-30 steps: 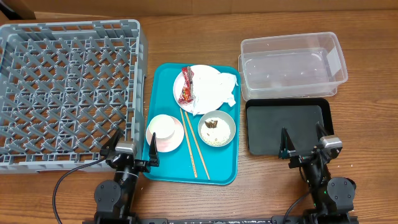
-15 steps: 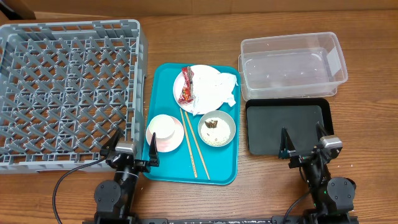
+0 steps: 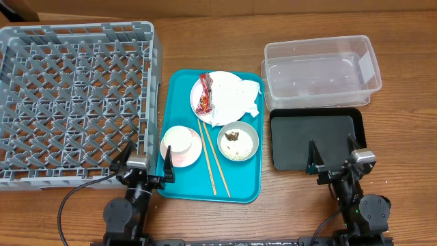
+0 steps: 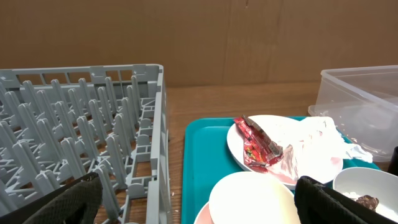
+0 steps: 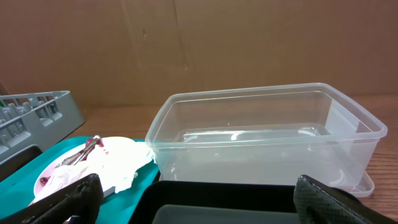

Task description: Sort waste into correct bins and load items into the dishwasher

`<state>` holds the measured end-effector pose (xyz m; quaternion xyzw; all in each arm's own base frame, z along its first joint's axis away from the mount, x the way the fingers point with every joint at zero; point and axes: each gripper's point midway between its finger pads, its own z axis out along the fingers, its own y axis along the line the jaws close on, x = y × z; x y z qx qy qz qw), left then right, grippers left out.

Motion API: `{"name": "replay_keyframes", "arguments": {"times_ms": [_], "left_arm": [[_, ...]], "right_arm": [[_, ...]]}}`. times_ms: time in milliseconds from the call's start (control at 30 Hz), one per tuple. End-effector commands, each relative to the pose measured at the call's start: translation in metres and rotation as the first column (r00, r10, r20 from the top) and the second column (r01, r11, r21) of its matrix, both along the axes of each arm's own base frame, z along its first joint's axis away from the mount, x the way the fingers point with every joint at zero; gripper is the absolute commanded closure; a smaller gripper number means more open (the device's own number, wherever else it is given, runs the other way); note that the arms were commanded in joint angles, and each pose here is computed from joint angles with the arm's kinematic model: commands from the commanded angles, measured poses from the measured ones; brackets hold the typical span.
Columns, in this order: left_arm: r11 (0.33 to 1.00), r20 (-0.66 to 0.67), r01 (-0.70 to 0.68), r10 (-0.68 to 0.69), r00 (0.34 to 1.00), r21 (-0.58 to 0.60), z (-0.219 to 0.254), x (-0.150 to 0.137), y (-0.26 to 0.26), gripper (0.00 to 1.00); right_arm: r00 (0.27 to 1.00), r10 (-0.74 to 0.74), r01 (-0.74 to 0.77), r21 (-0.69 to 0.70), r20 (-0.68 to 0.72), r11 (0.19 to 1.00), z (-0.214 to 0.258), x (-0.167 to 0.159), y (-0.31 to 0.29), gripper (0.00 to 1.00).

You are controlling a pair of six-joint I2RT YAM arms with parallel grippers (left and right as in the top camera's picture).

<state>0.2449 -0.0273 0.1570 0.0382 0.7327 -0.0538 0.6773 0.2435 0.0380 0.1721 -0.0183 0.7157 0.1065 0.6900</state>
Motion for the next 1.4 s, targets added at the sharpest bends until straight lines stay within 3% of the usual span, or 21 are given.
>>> {"name": "replay_keyframes", "arguments": {"times_ms": [0,367,500,633,867,1133,1367], "left_arm": [[1.0,0.008,0.01,-0.01,1.0,0.018,0.0,0.0,-0.001,0.0],[1.0,0.007,0.006,-0.006,1.0,0.018,0.0,0.0,-0.001,0.0],[1.0,0.008,0.005,-0.005,1.0,0.012,0.0,0.0,-0.001,0.0],[0.997,-0.001,0.018,-0.018,1.0,-0.081,0.003,-0.001,-0.004,0.0],[0.995,-0.006,0.01,-0.01,1.0,-0.098,0.023,-0.006,-0.003,0.0],[0.996,-0.166,-0.022,0.007,0.986,-0.084,0.03,-0.003,0.0,0.0],[0.997,-0.395,-0.039,0.011,0.919,-0.061,0.038,0.01,-0.001,0.0]], "right_arm": [[1.0,-0.008,0.008,-0.004,0.008,1.0,-0.001,0.0,-0.001,0.0],[1.0,-0.006,0.006,0.0,0.006,1.0,-0.001,0.0,-0.001,0.0],[1.0,-0.009,0.009,0.072,-0.007,0.997,-0.001,0.0,-0.001,0.0],[0.999,-0.01,0.015,0.18,-0.031,0.983,0.001,-0.001,-0.001,0.0],[0.997,-0.016,0.03,0.199,-0.07,0.979,0.012,-0.006,-0.003,0.0],[0.982,-0.017,0.052,0.186,-0.186,0.981,0.027,-0.009,-0.003,0.0],[0.938,0.039,0.024,0.177,-0.344,0.984,0.036,0.005,0.009,0.0]]}}
